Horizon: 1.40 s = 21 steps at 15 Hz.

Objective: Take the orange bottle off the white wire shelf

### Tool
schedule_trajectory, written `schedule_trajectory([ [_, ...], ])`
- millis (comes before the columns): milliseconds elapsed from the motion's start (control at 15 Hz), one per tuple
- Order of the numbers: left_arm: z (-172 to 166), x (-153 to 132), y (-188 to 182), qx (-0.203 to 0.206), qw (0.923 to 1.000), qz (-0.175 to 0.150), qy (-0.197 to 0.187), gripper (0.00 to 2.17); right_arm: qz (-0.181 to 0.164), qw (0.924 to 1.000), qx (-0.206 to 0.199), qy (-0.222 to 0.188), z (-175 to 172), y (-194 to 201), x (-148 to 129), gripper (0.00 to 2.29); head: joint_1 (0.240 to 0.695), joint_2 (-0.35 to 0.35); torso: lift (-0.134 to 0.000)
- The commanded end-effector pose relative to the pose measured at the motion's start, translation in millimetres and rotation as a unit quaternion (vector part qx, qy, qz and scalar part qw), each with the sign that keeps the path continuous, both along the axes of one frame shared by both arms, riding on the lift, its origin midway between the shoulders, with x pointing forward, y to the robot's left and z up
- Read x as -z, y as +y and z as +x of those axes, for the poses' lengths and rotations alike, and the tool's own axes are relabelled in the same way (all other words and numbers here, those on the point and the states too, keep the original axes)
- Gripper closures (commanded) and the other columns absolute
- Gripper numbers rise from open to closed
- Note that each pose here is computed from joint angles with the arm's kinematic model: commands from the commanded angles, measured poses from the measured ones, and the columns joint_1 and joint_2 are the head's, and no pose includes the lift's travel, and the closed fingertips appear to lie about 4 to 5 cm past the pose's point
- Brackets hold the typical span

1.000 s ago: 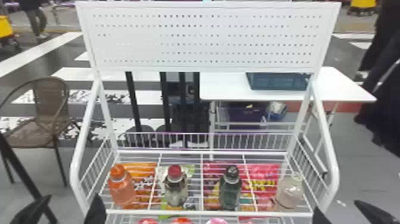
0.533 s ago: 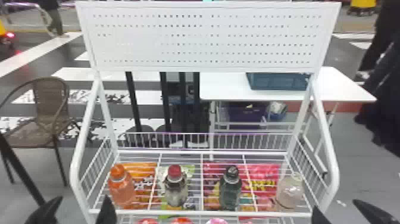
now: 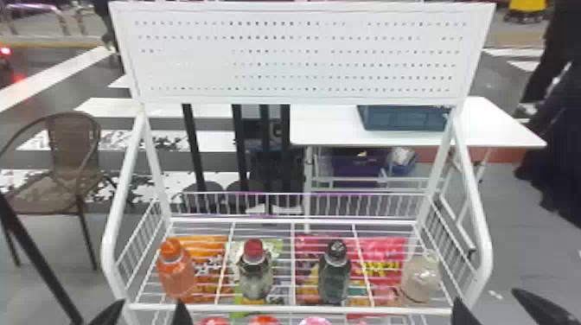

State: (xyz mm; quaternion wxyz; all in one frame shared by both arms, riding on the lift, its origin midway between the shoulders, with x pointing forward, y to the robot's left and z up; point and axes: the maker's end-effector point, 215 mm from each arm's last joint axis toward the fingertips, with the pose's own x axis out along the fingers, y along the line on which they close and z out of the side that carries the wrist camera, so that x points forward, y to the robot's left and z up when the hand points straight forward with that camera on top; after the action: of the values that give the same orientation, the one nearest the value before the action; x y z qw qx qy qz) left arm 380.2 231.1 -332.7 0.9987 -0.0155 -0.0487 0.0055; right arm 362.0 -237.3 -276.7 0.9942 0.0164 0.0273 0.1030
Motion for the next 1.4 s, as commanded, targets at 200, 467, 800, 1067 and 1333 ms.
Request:
schedule_trajectory([
  [200,20.3,45.5,-8.4,0.001,1.0,-0.008,0.001,0.2,0.002,1.0,-0.002,0.002,-2.8,2.5,1.4,0.15,0.499,0.0,0.0],
  [467,43.7,67.8,-9.5,0.0,0.9999,-0.013,-0.007,0.14,0.001,1.0,-0.002,0.001,-4.7,2.9,0.1,0.15,0.499,0.0,0.0],
  [800,83.6,101.3,11.5,-0.017,0.9998,-0.007,0.012,0.14,-0.003,1.0,-0.003,0.0,-9.2,5.6,-2.0,0.15,0.499,0.0,0.0],
  [1067,104.8,107.3,20.6,-0.023,0.9996,0.0,0.017,0.14,-0.006,1.0,-0.003,0.001,-10.4,5.7,-1.7,0.15,0.499,0.0,0.0],
  [1333,124.5,102.9,26.6,-0.026,0.9995,0.008,0.014,0.14,-0.007,1.0,-0.001,0.002,-10.4,5.0,-0.7,0.15,0.499,0.0,0.0],
])
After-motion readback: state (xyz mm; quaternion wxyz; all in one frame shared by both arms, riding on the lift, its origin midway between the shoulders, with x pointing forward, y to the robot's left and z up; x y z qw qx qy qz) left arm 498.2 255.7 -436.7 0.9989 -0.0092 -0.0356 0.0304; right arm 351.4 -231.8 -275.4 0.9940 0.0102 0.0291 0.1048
